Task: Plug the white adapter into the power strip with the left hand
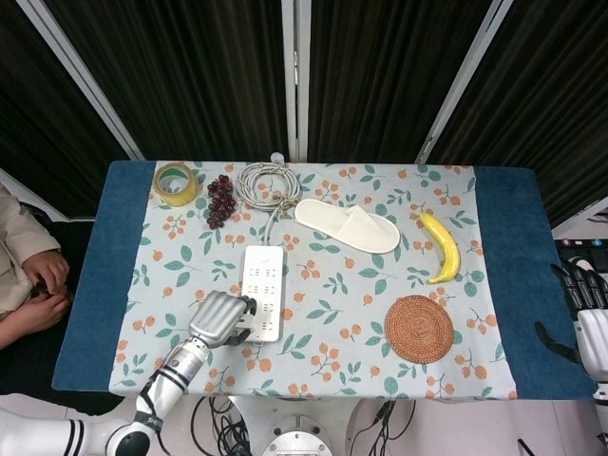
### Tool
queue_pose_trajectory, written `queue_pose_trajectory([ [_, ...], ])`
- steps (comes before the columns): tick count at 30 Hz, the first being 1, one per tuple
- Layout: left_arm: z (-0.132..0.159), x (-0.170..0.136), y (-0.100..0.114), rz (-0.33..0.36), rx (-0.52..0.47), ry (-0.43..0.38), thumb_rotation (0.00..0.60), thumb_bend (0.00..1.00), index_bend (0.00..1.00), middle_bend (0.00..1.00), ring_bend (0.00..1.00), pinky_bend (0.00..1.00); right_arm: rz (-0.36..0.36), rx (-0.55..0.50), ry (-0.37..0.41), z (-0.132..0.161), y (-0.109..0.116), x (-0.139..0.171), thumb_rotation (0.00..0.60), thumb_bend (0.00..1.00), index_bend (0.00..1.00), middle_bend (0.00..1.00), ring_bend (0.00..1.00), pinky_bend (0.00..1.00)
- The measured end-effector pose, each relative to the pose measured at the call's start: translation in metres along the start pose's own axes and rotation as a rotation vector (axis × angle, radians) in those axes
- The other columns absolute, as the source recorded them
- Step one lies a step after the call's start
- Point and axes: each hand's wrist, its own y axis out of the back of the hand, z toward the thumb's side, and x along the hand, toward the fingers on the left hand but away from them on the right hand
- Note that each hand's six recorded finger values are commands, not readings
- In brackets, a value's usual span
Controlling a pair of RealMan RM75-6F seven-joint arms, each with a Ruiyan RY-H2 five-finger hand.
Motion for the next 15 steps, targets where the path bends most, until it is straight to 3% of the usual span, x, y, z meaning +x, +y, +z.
queue_pose_trajectory([
  [15,0.0021,0.0028,-0.0068,-0.016,0.025,0.005,0.6,0.45,0.82,0.94,0.8,0.59,-0.005,-0.001,-0.006,-0.0022,0.001,0.0014,0.6,0.22,0.0,0.0,0.0,0.0],
])
